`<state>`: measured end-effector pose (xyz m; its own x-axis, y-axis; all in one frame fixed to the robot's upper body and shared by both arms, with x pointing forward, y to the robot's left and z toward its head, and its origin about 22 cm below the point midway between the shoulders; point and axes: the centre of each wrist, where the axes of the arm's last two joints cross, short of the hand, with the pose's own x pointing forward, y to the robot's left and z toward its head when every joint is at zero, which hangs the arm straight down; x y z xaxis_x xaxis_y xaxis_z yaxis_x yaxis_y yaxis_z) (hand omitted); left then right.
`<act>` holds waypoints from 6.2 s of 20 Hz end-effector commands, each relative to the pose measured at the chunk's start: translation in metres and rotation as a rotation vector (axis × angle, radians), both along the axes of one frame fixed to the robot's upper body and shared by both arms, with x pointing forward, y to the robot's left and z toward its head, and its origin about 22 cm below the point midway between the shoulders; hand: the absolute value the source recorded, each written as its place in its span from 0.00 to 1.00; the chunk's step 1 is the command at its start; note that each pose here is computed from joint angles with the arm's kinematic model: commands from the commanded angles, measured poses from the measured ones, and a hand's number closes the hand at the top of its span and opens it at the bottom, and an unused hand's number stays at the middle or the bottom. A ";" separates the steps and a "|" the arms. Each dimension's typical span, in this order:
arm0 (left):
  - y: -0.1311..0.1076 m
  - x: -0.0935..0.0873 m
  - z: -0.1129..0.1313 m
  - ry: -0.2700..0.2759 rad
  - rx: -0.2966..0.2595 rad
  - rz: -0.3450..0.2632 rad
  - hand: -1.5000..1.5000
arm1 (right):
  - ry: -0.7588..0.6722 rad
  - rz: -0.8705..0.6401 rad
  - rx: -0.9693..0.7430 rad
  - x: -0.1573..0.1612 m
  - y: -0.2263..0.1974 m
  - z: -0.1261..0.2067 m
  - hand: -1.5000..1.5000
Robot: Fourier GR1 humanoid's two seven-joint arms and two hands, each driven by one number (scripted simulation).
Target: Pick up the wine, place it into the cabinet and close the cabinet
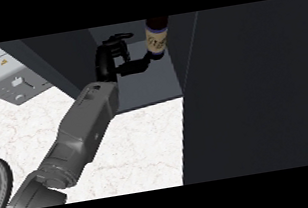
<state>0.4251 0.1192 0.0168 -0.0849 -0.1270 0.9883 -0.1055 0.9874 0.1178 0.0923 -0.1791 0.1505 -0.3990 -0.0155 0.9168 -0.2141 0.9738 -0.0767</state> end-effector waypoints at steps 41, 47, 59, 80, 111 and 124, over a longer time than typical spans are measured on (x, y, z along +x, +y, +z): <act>-0.035 0.015 0.048 -0.190 -0.262 -0.252 0.00 | 0.029 0.025 0.084 -0.034 -0.016 0.045 0.00; -0.032 0.005 0.034 -0.183 -0.310 -0.327 0.00 | 0.046 -0.007 0.078 -0.023 -0.012 0.034 0.00; -0.031 -0.041 0.001 -0.126 -0.445 -0.430 0.00 | 0.057 -0.062 0.054 -0.025 -0.017 0.035 0.00; 0.032 -0.192 -0.037 -0.100 -0.570 -0.391 0.00 | 0.051 -0.004 -0.037 -0.030 -0.019 0.024 0.00; 0.217 -0.222 -0.010 -0.218 -0.424 -0.305 0.00 | 0.080 0.493 -0.133 -0.039 -0.002 0.036 1.00; 0.238 -0.209 0.010 -0.206 -0.419 -0.313 0.00 | 0.059 0.535 -0.085 -0.018 0.016 0.022 1.00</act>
<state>0.2196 0.3535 0.0267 -0.2637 0.3398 0.9028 0.2231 0.9320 -0.2856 0.0901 -0.1864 0.1512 -0.3759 0.1436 0.9155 -0.5989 0.7162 -0.3583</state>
